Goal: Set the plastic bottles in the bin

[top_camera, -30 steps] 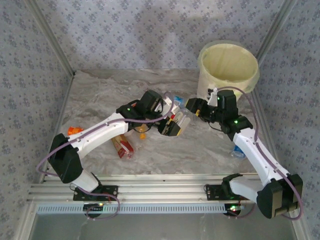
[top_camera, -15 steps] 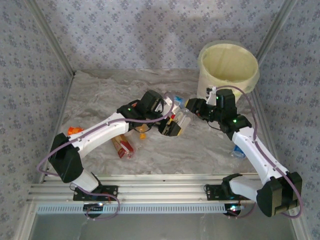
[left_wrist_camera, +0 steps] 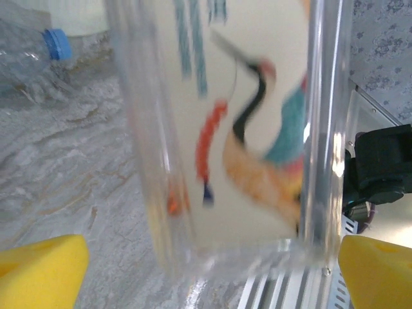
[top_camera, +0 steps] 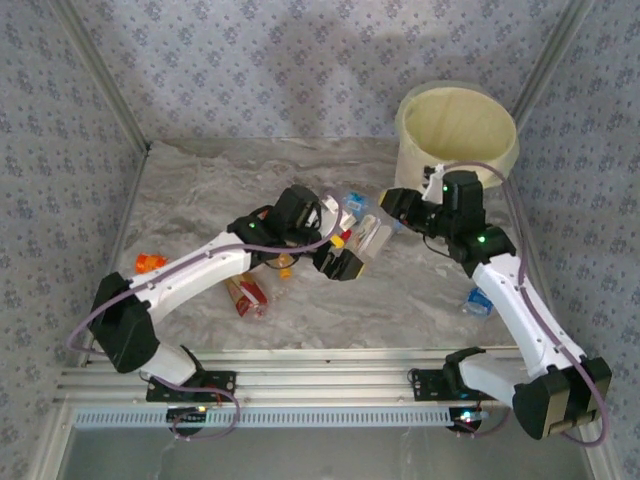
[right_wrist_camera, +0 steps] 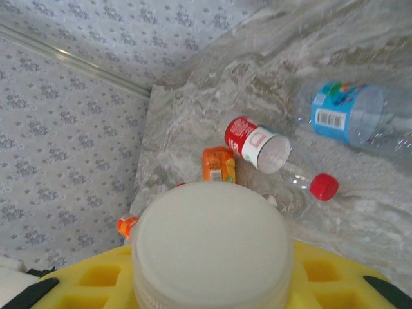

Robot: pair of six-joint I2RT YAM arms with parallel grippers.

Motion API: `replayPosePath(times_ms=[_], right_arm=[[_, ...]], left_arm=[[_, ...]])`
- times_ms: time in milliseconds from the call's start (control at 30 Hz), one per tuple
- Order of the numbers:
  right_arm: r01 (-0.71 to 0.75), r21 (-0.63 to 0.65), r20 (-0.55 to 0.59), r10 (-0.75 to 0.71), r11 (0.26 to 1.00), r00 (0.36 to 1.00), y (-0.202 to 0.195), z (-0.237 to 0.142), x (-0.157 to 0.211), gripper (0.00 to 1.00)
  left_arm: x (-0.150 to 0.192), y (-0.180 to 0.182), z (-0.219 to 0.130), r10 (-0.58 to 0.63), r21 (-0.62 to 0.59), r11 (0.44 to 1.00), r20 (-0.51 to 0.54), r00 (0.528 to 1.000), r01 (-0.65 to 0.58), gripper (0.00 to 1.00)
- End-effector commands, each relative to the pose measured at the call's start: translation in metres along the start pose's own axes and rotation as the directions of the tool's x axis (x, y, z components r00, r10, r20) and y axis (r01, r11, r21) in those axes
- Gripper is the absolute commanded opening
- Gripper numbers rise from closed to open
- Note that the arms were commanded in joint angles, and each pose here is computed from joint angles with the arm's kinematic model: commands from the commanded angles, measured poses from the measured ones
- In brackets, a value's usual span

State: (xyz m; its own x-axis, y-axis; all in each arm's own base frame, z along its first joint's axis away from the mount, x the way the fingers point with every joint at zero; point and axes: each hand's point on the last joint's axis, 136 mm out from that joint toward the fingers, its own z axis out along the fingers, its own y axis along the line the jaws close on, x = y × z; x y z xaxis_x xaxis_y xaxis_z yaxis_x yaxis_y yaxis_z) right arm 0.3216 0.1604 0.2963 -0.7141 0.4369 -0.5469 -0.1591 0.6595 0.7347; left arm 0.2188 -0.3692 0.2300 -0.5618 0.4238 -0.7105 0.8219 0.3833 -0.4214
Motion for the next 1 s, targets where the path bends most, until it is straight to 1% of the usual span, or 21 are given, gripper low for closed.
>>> replayPosePath(times_ms=[0, 67, 100, 200, 300, 433, 500, 567, 667, 767, 967], right_arm=[[0.084, 0.057, 0.072, -0.088, 0.995, 0.994, 0.008, -0.027, -0.024, 0.32], [0.082, 0.083, 0.094, -0.089, 0.993, 0.992, 0.009, -0.035, -0.031, 0.31], [0.127, 0.077, 0.133, -0.136, 0.989, 0.982, 0.022, -0.045, -0.045, 0.31], [0.180, 0.110, 0.195, -0.199, 0.978, 0.961, 0.031, -0.061, -0.068, 0.31], [0.217, 0.158, 0.252, -0.252, 0.963, 0.934, 0.040, -0.075, -0.094, 0.31], [0.259, 0.243, 0.342, -0.332, 0.935, 0.879, 0.053, -0.095, -0.133, 0.31], [0.269, 0.298, 0.381, -0.373, 0.916, 0.846, 0.057, -0.103, -0.152, 0.31], [0.288, 0.341, 0.404, -0.416, 0.895, 0.815, 0.061, -0.109, -0.167, 0.31], [0.302, 0.418, 0.427, -0.479, 0.856, 0.766, 0.065, -0.114, -0.192, 0.31], [0.288, 0.501, 0.448, -0.529, 0.816, 0.721, 0.062, -0.118, -0.216, 0.31], [0.224, 0.631, 0.457, -0.589, 0.743, 0.666, 0.046, -0.114, -0.252, 0.28]], left_arm=[[-0.029, -0.009, -0.028, 0.091, -0.038, 0.995, 0.141, 0.986, -0.087, 1.00], [-0.033, -0.007, -0.036, 0.108, -0.070, 0.993, 0.173, 0.979, -0.097, 1.00], [-0.034, -0.005, -0.039, 0.120, -0.092, 0.990, 0.186, 0.975, -0.104, 1.00], [-0.036, 0.007, -0.049, 0.163, -0.185, 0.975, 0.232, 0.959, -0.121, 1.00], [-0.039, 0.013, -0.060, 0.203, -0.248, 0.960, 0.283, 0.937, -0.133, 1.00], [-0.041, 0.014, -0.072, 0.250, -0.291, 0.944, 0.335, 0.908, -0.153, 1.00], [-0.042, 0.019, -0.076, 0.269, -0.332, 0.931, 0.346, 0.899, -0.151, 1.00], [-0.042, 0.028, -0.079, 0.271, -0.380, 0.916, 0.354, 0.895, -0.127, 1.00], [-0.043, 0.035, -0.085, 0.262, -0.417, 0.904, 0.376, 0.889, -0.090, 1.00], [-0.042, 0.037, -0.085, 0.258, -0.421, 0.904, 0.382, 0.888, -0.082, 1.00], [-0.041, 0.043, -0.086, 0.262, -0.446, 0.892, 0.382, 0.886, -0.071, 1.00]])
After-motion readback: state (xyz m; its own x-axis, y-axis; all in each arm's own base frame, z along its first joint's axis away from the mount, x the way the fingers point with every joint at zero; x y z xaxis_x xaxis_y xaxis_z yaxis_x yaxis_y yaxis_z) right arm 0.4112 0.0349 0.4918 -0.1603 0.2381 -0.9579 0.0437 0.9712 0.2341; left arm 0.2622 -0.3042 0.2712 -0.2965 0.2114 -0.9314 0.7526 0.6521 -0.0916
